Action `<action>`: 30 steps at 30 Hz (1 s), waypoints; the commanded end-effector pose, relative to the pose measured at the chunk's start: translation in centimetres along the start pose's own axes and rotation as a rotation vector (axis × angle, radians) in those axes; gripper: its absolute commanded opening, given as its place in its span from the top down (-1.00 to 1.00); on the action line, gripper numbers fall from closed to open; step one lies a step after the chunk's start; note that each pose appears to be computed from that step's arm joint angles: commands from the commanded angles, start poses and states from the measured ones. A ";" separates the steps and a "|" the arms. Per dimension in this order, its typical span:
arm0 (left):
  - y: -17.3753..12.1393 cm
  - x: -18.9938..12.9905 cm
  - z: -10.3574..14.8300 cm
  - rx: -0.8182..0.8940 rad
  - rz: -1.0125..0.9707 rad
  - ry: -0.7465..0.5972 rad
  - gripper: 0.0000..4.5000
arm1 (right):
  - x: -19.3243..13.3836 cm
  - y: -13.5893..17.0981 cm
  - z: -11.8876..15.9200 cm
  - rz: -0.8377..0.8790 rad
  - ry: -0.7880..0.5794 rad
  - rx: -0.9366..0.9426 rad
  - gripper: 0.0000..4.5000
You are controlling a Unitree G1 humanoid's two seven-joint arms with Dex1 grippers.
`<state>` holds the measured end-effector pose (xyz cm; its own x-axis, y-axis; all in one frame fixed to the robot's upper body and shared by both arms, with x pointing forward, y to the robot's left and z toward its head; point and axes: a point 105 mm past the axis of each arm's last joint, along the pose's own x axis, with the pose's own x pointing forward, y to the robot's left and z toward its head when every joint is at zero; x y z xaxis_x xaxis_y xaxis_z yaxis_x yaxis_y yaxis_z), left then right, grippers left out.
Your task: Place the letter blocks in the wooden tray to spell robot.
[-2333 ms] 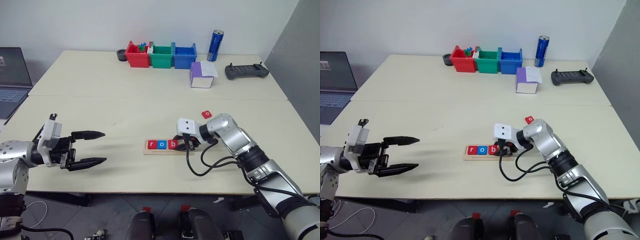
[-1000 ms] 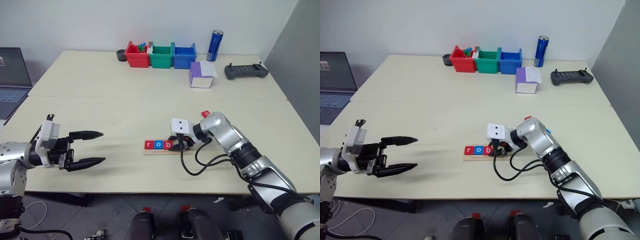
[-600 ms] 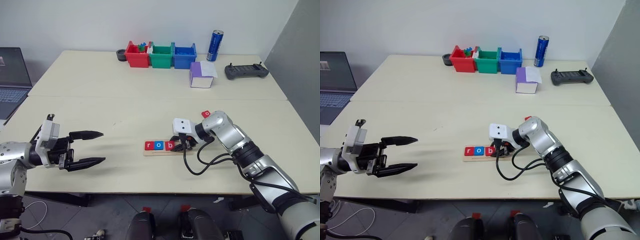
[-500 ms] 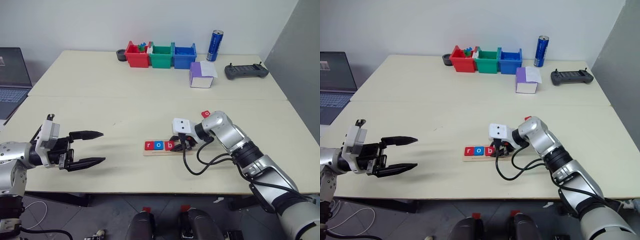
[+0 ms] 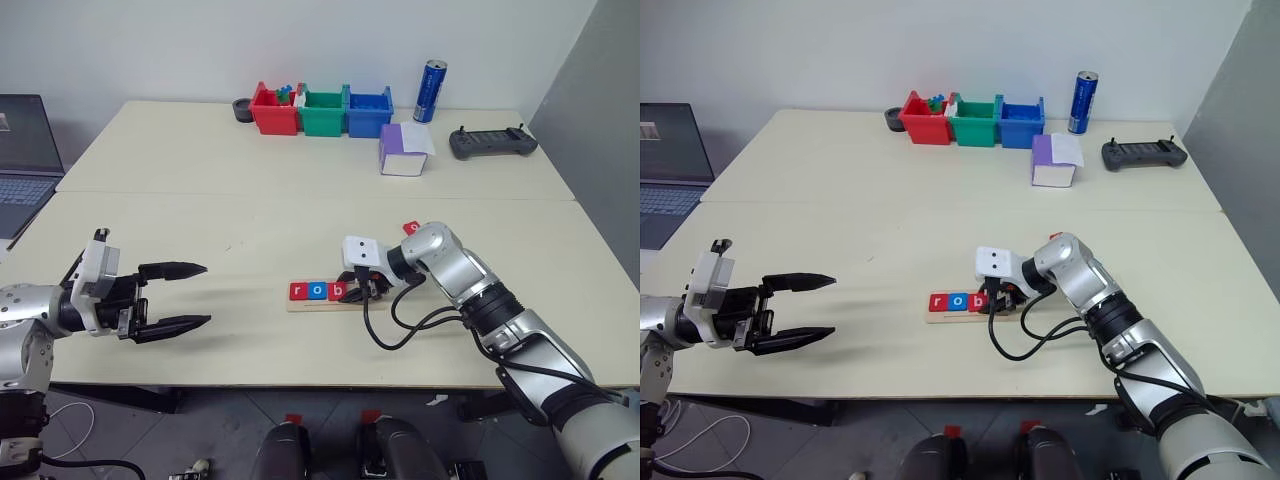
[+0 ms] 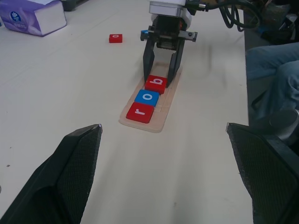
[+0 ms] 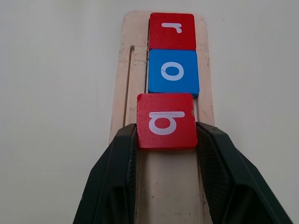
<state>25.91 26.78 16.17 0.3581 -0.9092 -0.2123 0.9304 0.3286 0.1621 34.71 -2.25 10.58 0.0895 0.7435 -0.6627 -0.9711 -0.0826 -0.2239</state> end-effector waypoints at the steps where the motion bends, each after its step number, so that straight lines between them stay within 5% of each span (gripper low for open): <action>1: 0.0 -0.1 1.0 0.041 0.007 -0.009 -1.00 | -0.7 -0.6 0.8 -0.011 -0.001 -0.025 0.36; 23: -0.1 -0.2 1.0 0.036 0.012 -0.006 -1.00 | -0.6 -1.0 1.1 0.001 -0.010 -0.014 0.36; 24: -0.1 -0.2 1.0 0.036 0.012 -0.006 -1.00 | -0.6 -1.0 1.1 0.003 -0.011 -0.014 0.03; 30: 0.0 -0.3 1.0 0.035 0.013 -0.005 -1.00 | -0.8 -0.8 1.4 0.013 -0.015 -0.028 -0.89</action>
<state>25.72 26.58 16.07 0.3507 -0.9108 -0.2180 0.9341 0.3237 0.1503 35.08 -2.46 10.63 0.0707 0.7341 -0.6754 -0.9774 -0.0841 -0.1937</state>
